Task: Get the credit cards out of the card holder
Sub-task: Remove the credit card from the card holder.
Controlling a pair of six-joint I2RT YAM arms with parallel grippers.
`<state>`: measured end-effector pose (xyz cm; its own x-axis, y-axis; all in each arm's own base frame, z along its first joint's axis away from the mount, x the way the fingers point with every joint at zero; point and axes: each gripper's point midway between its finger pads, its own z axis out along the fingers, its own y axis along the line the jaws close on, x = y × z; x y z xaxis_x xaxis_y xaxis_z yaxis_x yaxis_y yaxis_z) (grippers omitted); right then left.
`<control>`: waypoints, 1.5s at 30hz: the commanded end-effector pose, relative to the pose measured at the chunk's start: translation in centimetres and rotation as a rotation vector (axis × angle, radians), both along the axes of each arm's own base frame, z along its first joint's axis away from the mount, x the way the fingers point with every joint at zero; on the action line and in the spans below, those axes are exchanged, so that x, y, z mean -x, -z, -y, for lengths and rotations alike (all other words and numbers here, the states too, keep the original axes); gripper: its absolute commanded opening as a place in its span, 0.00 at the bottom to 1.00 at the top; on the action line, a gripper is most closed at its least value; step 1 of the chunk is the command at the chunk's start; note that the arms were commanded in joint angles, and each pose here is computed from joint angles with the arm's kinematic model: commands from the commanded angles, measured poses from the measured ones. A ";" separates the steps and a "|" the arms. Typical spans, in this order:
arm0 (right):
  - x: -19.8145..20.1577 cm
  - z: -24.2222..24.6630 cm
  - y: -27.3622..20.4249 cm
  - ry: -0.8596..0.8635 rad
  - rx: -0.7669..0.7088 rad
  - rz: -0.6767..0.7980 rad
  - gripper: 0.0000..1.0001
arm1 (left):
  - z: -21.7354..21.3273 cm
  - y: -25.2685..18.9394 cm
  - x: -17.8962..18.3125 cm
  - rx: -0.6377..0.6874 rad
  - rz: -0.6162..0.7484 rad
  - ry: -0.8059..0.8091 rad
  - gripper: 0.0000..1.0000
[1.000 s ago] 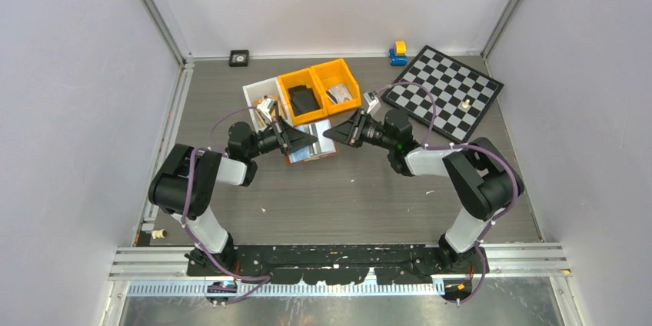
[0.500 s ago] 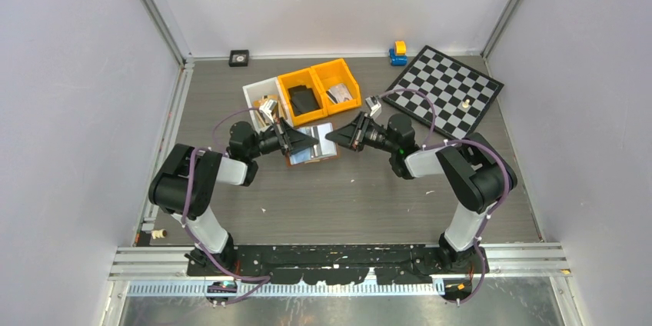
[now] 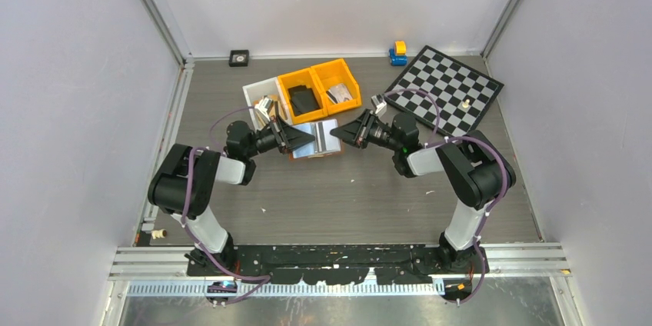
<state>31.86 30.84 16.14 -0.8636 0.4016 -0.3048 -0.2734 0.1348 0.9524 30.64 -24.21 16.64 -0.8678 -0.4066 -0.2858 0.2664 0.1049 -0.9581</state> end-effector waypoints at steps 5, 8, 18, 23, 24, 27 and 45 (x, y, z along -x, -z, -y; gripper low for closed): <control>0.0 -0.5 -2.5 -0.029 -0.059 0.082 0.03 | -0.1 -1.3 -0.5 0.035 0.075 -0.007 0.15; 0.2 -0.7 -2.5 -0.038 -0.056 0.088 0.04 | 0.0 -1.0 -0.6 0.033 0.060 -0.007 0.22; 1.6 -2.2 -2.9 -0.087 -0.016 0.136 0.06 | -0.1 2.0 -1.0 -0.091 -0.033 -0.027 0.23; 2.0 -2.6 -3.3 -0.105 -0.023 0.152 0.06 | -0.4 3.1 -1.0 -0.176 -0.040 -0.045 0.23; 2.0 -2.5 -3.4 -0.104 -0.023 0.154 0.06 | -0.6 3.4 -1.1 -0.199 -0.053 -0.053 0.23; 2.0 -2.4 -3.3 -0.096 -0.005 0.159 0.06 | -0.8 3.3 -1.0 -0.234 -0.044 -0.063 0.22; 2.3 -2.9 -2.6 -0.104 0.040 0.170 0.08 | 1.5 1.2 0.0 -0.109 -0.004 0.041 0.19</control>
<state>30.15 32.24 12.75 -0.8866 0.3138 -0.3397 -0.2695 0.2462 0.9310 31.16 -24.27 12.91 -0.8765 -0.3653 -0.3136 0.1878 0.3405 -0.9213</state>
